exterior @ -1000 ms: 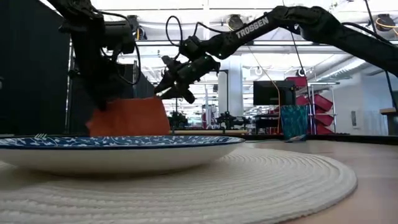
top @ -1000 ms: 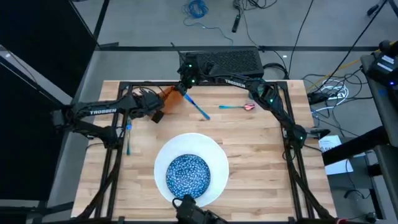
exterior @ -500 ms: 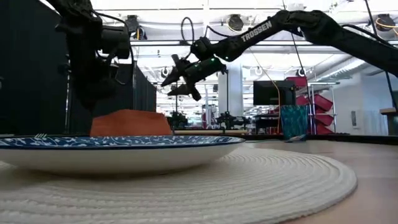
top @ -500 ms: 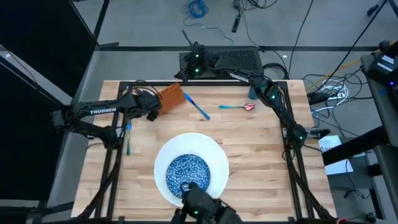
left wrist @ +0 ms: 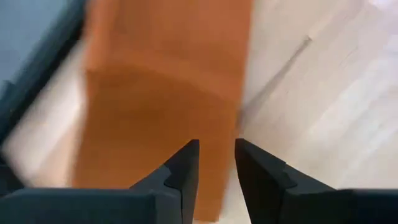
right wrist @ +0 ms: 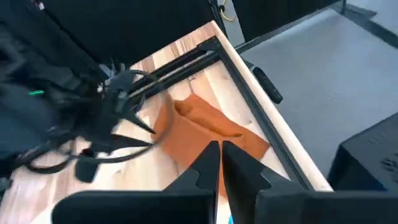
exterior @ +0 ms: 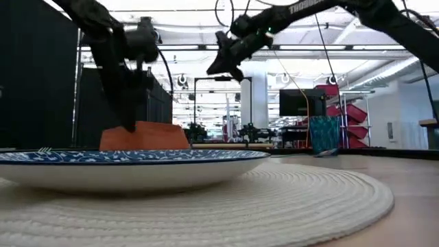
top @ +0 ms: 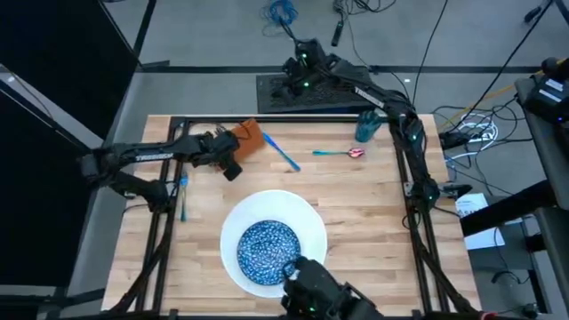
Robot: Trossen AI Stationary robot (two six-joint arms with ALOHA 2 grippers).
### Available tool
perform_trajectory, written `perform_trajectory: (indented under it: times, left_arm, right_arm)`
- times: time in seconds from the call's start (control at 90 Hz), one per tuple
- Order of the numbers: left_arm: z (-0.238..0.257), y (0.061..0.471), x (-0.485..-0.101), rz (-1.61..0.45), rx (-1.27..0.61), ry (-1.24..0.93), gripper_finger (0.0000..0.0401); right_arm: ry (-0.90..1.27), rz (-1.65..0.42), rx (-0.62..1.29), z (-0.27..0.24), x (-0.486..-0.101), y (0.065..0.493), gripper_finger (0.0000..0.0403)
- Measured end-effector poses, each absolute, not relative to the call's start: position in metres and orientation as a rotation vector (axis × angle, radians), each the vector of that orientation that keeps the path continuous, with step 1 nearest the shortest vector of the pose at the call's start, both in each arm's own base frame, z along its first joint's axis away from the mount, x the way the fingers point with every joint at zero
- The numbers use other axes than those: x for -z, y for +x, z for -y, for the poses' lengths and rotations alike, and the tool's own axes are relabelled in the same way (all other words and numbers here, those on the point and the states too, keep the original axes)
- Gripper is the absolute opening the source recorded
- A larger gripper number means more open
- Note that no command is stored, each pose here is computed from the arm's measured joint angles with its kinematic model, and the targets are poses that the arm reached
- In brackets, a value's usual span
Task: Set table place
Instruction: Fold the orange table napkin
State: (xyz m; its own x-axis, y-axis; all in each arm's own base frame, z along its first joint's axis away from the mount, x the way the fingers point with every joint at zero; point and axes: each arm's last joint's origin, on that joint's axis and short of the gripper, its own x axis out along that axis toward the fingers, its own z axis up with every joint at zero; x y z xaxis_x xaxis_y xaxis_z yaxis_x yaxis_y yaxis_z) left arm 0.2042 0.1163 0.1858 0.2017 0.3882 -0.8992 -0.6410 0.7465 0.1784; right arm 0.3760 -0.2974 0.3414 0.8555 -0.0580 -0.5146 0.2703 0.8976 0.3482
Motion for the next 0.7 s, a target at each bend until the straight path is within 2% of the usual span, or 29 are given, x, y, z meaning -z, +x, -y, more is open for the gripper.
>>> perform_trajectory:
  times: [0.211,0.7]
  left_arm:
    - [-0.129,0.208,-0.172,-1.194,-0.760,-0.227,0.0090]
    - [-0.163,0.197,-0.135,-1.369,-0.775,-0.269,0.0090]
  right_arm:
    - [0.378,-0.552,0.223,0.287,-0.359,0.363,0.0000]
    - [0.381,-0.594,0.214,0.283,-0.357,0.362,0.0000]
